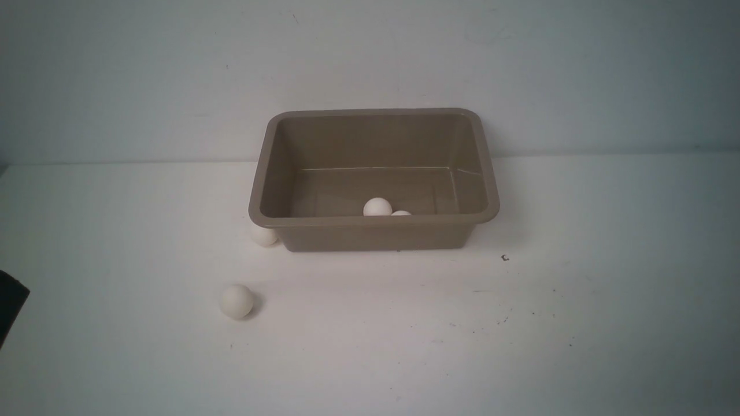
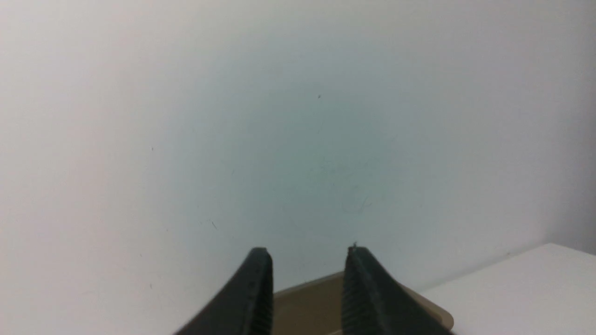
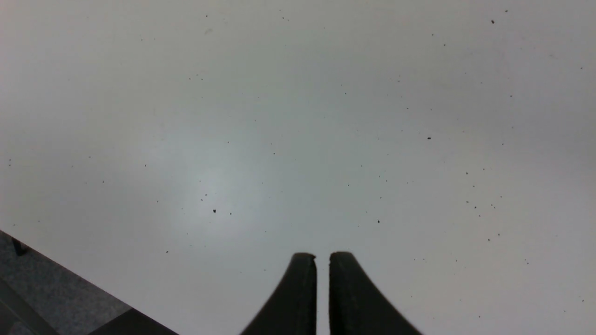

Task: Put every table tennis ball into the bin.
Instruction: Use the left arm to clamp the table tennis ball closest to it

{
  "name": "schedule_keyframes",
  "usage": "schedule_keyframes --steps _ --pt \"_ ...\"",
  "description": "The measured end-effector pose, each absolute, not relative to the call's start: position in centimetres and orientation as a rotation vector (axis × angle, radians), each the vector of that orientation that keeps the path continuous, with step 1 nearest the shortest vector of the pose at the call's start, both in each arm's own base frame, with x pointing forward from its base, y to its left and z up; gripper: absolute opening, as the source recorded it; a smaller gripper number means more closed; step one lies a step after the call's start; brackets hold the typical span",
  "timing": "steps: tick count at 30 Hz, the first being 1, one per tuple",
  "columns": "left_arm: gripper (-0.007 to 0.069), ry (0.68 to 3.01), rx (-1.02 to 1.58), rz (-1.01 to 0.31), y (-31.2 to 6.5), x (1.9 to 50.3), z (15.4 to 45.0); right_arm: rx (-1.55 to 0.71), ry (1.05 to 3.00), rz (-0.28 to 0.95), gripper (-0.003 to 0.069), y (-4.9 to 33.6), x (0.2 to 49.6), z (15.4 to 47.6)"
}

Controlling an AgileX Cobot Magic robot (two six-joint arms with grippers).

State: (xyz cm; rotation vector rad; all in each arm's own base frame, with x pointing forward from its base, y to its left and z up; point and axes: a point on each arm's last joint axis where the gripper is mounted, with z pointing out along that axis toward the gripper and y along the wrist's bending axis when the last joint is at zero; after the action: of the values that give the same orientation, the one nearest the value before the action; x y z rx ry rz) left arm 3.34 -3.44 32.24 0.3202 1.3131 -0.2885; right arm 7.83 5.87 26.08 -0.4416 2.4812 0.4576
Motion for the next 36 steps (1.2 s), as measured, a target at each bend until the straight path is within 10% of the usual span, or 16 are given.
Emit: schedule_keyframes --steps 7,36 --pt "0.0001 1.328 0.326 -0.315 -3.6 3.5 32.2 -0.436 2.483 0.472 0.0031 5.9 7.8 26.1" --pt "-0.0004 1.208 0.165 -0.423 -3.0 3.4 33.5 -0.428 2.485 0.494 0.0031 6.1 7.7 26.1"
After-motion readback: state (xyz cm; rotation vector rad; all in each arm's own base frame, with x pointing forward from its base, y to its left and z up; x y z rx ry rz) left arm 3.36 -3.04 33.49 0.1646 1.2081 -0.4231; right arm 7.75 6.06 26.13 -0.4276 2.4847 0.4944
